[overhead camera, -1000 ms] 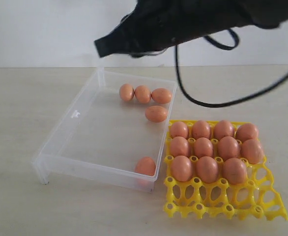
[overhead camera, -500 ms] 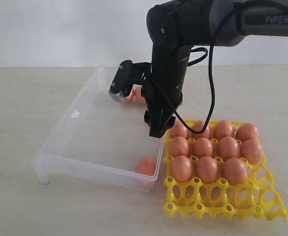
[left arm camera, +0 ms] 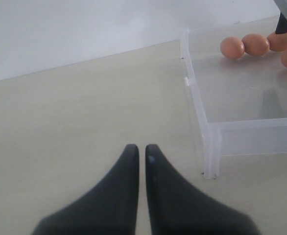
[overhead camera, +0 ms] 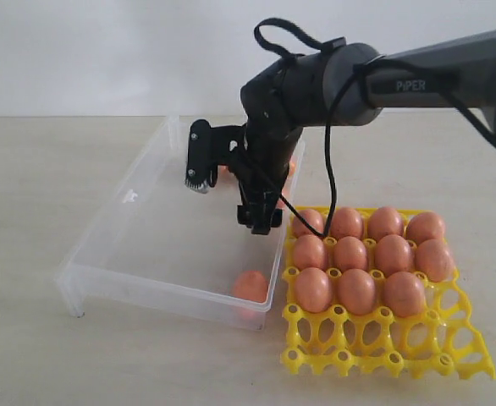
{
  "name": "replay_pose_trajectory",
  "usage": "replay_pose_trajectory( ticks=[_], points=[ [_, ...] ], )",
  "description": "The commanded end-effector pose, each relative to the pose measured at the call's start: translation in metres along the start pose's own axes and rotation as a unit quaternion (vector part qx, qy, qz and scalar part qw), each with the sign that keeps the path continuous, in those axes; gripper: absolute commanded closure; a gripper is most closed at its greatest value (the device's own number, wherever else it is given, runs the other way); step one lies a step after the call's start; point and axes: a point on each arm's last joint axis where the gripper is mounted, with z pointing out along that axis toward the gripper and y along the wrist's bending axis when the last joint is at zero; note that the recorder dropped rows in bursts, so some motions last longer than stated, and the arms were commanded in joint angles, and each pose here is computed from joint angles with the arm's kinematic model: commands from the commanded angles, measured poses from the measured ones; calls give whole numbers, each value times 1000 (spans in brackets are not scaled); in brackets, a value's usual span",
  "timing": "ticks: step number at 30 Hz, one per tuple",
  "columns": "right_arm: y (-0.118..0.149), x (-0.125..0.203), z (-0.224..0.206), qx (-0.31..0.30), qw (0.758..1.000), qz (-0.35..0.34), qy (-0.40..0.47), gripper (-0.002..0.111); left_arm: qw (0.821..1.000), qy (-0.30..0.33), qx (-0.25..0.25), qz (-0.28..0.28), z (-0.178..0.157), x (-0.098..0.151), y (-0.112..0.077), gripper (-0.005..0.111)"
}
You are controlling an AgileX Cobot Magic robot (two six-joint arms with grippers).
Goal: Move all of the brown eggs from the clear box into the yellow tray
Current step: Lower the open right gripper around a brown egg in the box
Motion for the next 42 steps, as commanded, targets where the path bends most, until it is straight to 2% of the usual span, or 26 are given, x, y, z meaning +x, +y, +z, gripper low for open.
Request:
replay_pose_trajectory(
  ticks=[1, 7, 10, 16, 18, 21, 33, 34, 38, 42],
  points=[
    [-4, 9, 9, 21, 999, -10, 37, 23, 1000, -1, -2, -6, 0, 1, 0, 103],
    [-5, 10, 9, 24, 999, 12, 39, 27, 1000, -1, -2, -6, 0, 1, 0, 103],
    [-4, 10, 9, 21, 998, 26, 43, 39, 1000, -1, -2, -6, 0, 1, 0, 103],
    [-4, 11, 9, 23, 995, 84, 43, 73, 1000, -1, -2, -6, 0, 1, 0, 103],
    [-4, 11, 9, 24, 994, 96, 43, 79, 1000, -1, -2, -6, 0, 1, 0, 103],
    [-4, 11, 9, 24, 993, 110, 42, 82, 1000, -1, -2, -6, 0, 1, 0, 103],
    [-7, 7, 9, 36, 992, 118, 22, 79, 1000, -1, -2, -6, 0, 1, 0, 103],
    [-6, 7, 9, 36, 992, 120, 21, 76, 1000, -1, -2, -6, 0, 1, 0, 103],
    [-4, 8, 9, 26, 990, 137, 27, 49, 1000, -1, -2, -6, 0, 1, 0, 103],
    [-5, 8, 9, 27, 989, 140, 26, 47, 1000, -1, -2, -6, 0, 1, 0, 103]
  ],
)
